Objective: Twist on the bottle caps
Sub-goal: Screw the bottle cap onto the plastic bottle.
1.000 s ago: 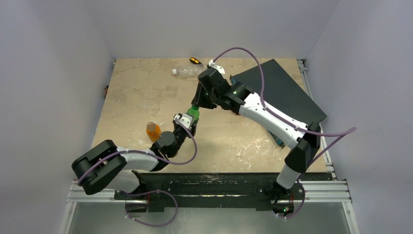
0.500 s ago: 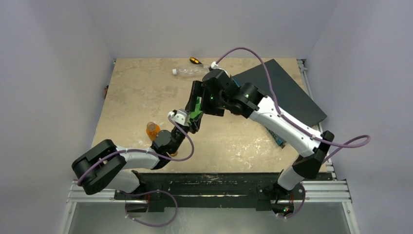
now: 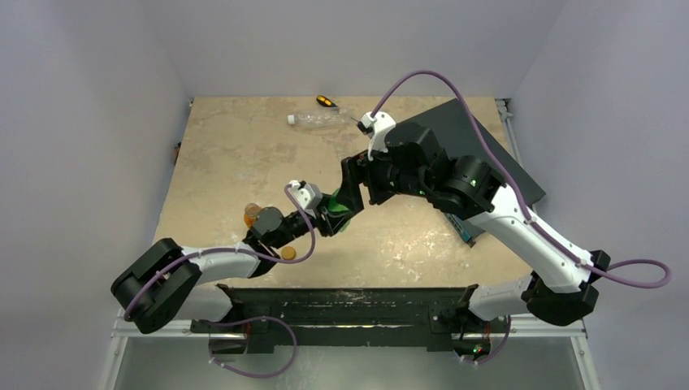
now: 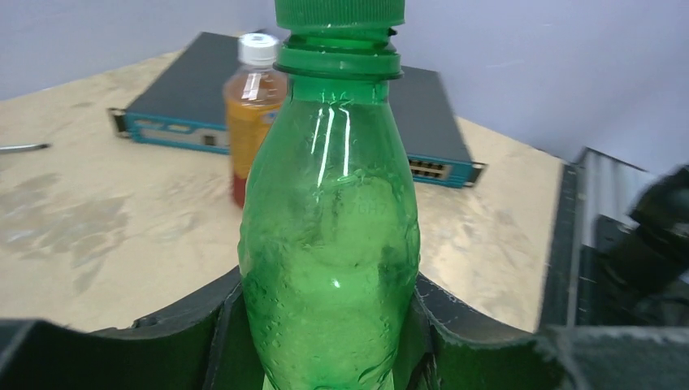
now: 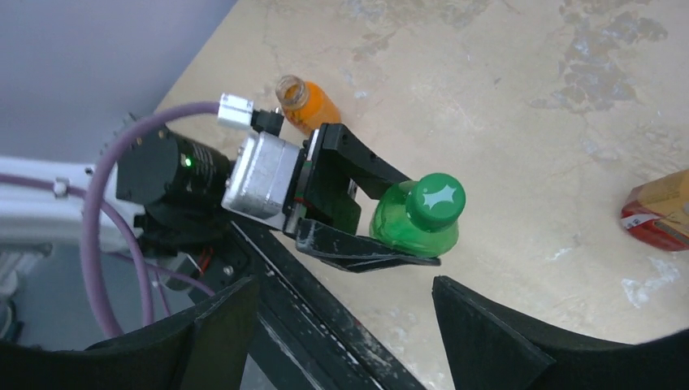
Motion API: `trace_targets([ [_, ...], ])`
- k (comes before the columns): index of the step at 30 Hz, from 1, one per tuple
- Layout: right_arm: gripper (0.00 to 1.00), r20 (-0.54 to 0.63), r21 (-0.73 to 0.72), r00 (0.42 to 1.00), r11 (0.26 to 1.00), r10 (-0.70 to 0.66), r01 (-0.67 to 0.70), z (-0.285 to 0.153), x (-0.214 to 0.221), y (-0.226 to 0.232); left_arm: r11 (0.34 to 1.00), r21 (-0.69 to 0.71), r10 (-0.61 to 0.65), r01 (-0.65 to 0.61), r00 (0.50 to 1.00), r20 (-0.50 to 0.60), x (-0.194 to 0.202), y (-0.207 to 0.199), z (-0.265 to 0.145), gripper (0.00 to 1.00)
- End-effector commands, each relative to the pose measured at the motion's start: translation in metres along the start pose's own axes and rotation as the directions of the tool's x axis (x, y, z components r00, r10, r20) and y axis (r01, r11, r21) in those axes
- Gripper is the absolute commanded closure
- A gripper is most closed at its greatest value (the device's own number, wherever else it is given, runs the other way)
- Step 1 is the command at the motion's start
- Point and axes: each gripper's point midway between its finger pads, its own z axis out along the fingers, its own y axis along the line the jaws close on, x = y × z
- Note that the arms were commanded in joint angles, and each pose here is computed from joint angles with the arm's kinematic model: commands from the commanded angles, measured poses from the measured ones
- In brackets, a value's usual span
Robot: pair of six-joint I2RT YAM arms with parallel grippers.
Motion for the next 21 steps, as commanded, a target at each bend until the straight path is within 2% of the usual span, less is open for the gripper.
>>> trace_targets([
  [1, 0.18, -0.023, -0.137, 0.972, 0.964, -0.232, 0.227, -0.013, 0.016, 0.01, 0.947, 0.32, -0.045, 0.035, 0.999, 0.023, -0.026, -0.06, -0.013, 1.0],
  [7, 0.24, -0.025, -0.169, 0.962, 0.95, -0.271, 0.263, -0.03, 0.022, 0.01, 0.883, 0.467, -0.053, 0.045, 0.999, 0.004, -0.029, -0.091, -0.04, 1.0],
  [13, 0.28, -0.038, -0.208, 0.96, 0.942, -0.276, 0.263, -0.038, 0.029, 0.014, 0.856, 0.514, -0.08, 0.061, 0.997, 0.014, -0.034, -0.102, -0.055, 1.0],
  [17, 0.31, -0.082, -0.291, 0.956, 0.924, -0.282, 0.248, -0.036, 0.046, 0.023, 0.845, 0.532, -0.075, 0.053, 0.997, 0.021, -0.036, -0.106, -0.059, 1.0],
  [21, 0.35, -0.115, -0.308, 0.95, 0.919, -0.291, 0.245, -0.03, 0.055, 0.024, 0.83, 0.554, -0.081, 0.056, 0.997, 0.021, -0.039, -0.11, -0.061, 1.0],
])
